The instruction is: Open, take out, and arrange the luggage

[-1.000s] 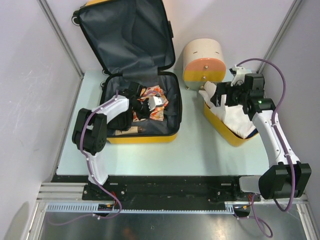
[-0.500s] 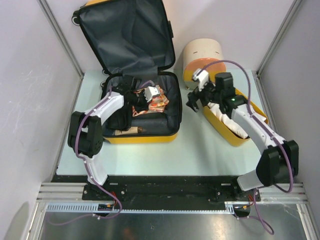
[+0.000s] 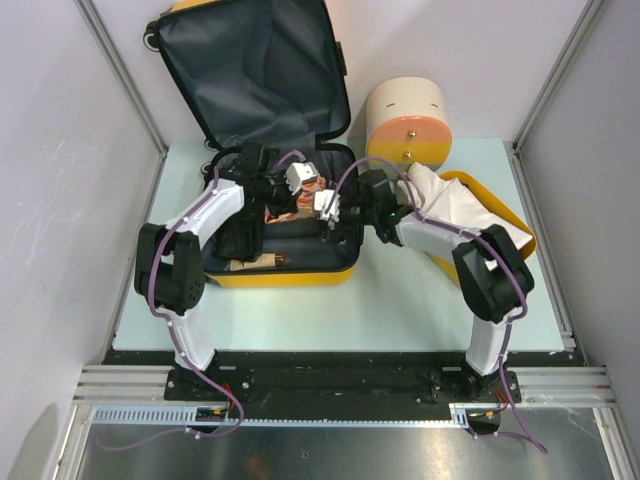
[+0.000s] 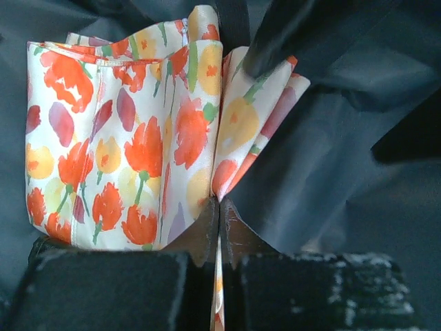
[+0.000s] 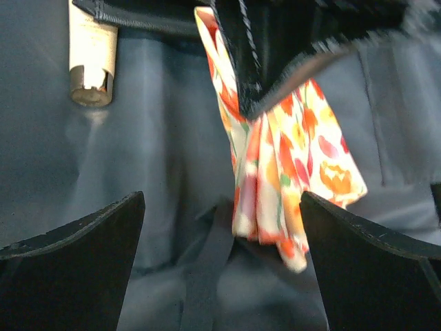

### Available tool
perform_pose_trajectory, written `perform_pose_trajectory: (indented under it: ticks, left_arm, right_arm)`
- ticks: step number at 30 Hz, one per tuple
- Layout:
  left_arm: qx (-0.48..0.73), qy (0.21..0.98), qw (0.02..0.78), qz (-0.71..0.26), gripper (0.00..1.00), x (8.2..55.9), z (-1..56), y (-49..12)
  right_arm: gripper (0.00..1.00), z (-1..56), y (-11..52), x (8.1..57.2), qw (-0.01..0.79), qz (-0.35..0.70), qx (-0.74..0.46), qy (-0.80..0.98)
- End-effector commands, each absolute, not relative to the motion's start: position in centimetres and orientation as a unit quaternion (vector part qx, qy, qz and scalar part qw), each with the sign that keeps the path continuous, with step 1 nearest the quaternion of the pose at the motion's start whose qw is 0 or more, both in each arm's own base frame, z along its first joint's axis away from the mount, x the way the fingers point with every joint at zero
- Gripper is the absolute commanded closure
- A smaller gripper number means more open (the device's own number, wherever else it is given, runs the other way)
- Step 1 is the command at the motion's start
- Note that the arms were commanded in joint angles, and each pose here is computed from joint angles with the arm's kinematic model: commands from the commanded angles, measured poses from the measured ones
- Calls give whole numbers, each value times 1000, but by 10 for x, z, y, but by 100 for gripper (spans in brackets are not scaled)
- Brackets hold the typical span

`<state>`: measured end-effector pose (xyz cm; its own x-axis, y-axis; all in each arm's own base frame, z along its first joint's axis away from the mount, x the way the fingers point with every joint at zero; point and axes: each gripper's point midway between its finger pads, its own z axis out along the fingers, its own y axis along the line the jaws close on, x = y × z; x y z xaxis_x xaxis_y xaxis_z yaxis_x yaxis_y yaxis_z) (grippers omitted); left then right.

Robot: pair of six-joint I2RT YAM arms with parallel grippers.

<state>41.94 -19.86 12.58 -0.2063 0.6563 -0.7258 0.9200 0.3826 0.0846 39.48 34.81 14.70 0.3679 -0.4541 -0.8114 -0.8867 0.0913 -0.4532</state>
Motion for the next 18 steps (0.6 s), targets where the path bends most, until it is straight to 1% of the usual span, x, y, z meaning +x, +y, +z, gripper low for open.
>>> perform_pose_trajectory:
  ticks: [1,9,11,12,14,15,16,17,18]
  left_arm:
    - [519,735,387,-205,100,427,156,-208]
    - [517,734,389,-207,100,425,158,-205]
    - [516,733,390,-211,100,424,159,-206]
    - [516,732,391,-211,100,424,160,-205]
    - [514,734,390,-213,100,422,161,-205]
    - [512,734,391,-213,100,421,162,-204]
    - [508,736,394,-212,99,420,165,-202]
    - [503,739,394,-212,87,420,167,-201]
    - [495,743,398,-211,80,422,171,-196]
  right_arm:
    - [0,174,384,418,608,140,-659,419]
    - [1,124,398,452,597,87,-677,421]
    - [5,121,400,460,601,75,-676,420]
    - [13,126,402,468,608,65,-670,420]
    - [25,123,405,476,613,61,-664,424]
    - [39,125,406,479,616,62,-658,430]
    - [48,136,410,484,625,59,-651,425]
    - [61,136,409,488,628,57,-647,429]
    - [89,144,410,491,638,55,-637,429]
